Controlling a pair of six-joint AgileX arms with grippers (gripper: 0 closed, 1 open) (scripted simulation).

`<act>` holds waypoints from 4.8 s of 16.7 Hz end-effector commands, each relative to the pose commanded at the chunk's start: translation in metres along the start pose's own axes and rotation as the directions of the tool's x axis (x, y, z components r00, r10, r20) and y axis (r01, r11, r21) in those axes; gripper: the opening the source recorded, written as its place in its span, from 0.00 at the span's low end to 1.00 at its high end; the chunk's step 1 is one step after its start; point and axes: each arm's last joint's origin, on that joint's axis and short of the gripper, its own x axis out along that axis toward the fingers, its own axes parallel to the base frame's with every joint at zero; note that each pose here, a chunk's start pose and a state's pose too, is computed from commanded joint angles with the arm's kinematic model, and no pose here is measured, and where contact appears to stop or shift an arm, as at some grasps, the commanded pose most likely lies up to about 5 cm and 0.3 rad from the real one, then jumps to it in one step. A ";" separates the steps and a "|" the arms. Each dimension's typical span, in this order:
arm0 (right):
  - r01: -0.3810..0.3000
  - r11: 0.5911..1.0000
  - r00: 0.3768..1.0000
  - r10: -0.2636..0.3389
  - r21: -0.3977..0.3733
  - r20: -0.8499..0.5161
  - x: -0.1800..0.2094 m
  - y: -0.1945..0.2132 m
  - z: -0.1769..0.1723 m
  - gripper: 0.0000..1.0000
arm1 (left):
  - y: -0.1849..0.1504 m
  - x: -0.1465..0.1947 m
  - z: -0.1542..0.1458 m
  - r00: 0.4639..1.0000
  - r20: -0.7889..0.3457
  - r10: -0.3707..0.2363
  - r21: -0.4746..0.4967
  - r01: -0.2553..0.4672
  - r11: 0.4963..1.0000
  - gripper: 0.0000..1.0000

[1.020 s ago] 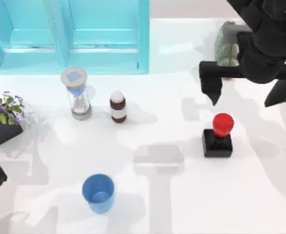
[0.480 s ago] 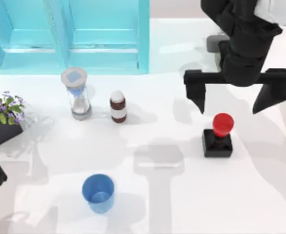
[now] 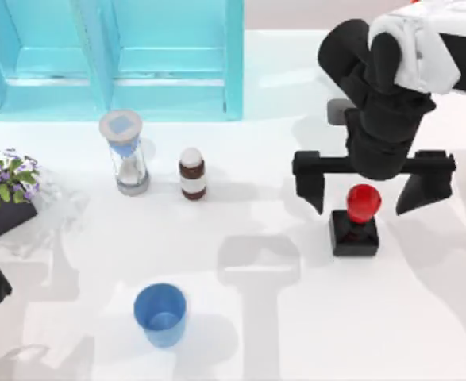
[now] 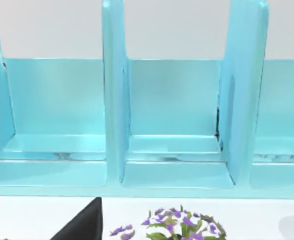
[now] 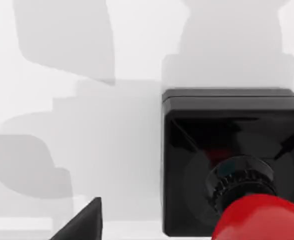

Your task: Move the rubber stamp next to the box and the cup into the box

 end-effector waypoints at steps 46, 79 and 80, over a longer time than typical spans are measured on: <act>0.007 1.000 1.000 -0.007 0.000 -0.021 -0.090 -0.107 -0.010 0.00 | 0.000 0.000 0.000 1.000 0.000 0.000 0.000 0.000 1.000 1.00; 0.004 1.000 1.000 -0.004 0.002 -0.011 -0.043 -0.120 -0.031 0.98 | 0.000 0.000 0.000 1.000 0.000 0.000 0.000 0.000 1.000 1.00; 0.004 1.000 1.000 -0.004 0.002 -0.011 -0.043 -0.120 -0.031 1.00 | 0.000 0.000 0.000 1.000 0.000 0.000 0.000 0.000 1.000 1.00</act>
